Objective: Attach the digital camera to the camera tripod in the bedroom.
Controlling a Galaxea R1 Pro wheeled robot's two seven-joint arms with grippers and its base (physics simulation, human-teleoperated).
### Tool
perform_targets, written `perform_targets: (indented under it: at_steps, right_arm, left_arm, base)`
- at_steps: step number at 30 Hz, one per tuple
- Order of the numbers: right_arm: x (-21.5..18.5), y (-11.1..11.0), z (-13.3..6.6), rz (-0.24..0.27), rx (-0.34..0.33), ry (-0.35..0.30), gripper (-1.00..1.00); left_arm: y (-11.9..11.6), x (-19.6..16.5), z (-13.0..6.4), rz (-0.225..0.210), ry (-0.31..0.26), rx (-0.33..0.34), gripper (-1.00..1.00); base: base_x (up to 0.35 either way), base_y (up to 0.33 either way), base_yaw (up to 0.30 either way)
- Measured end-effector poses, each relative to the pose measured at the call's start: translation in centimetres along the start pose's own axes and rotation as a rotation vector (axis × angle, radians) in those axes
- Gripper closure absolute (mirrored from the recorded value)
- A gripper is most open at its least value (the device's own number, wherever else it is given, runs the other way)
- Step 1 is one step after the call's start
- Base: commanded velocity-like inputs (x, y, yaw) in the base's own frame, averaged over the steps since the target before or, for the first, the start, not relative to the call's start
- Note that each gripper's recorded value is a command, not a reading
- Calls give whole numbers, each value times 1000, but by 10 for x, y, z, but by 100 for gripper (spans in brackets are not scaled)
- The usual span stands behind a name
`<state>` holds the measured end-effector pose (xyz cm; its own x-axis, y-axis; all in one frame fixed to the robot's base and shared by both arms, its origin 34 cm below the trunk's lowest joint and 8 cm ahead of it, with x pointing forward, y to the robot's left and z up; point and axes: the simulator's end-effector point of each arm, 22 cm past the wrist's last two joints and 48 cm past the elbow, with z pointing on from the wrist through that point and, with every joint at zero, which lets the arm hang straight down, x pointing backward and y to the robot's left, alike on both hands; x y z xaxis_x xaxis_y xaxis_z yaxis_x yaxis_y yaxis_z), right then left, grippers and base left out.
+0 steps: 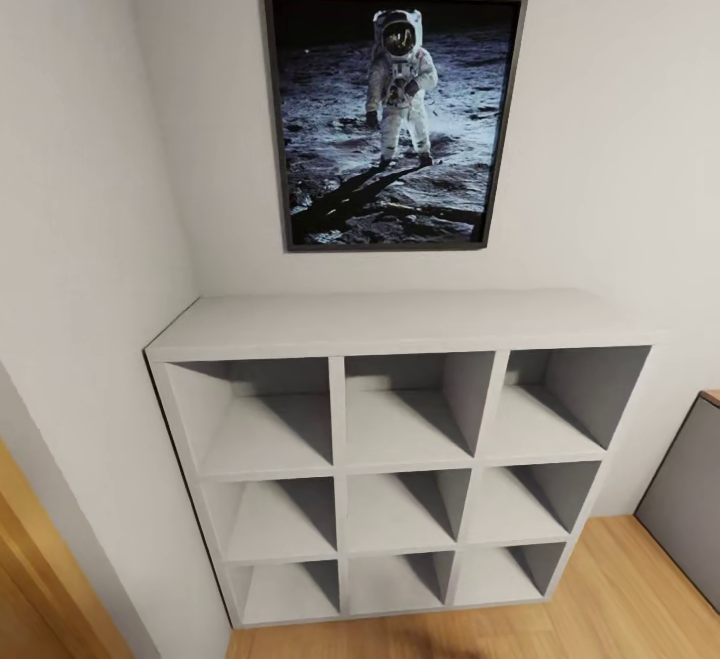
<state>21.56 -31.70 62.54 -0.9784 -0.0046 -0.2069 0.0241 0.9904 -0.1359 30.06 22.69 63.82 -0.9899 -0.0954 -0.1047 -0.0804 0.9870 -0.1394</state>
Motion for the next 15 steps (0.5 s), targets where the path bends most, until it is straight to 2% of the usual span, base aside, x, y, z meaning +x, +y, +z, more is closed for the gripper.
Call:
perform_targets:
  at_steps: [7, 15]
  right_arm:
    - [0, 1, 0, 9, 0, -1, -100]
    - [0, 1, 0, 17, 0, 1, -100]
  left_arm:
    - [0, 0, 0, 0, 0, 0, 100]
    - [0, 0, 0, 0, 0, 0, 100]
  base:
    - [0, 0, -42]
    - [0, 0, -211]
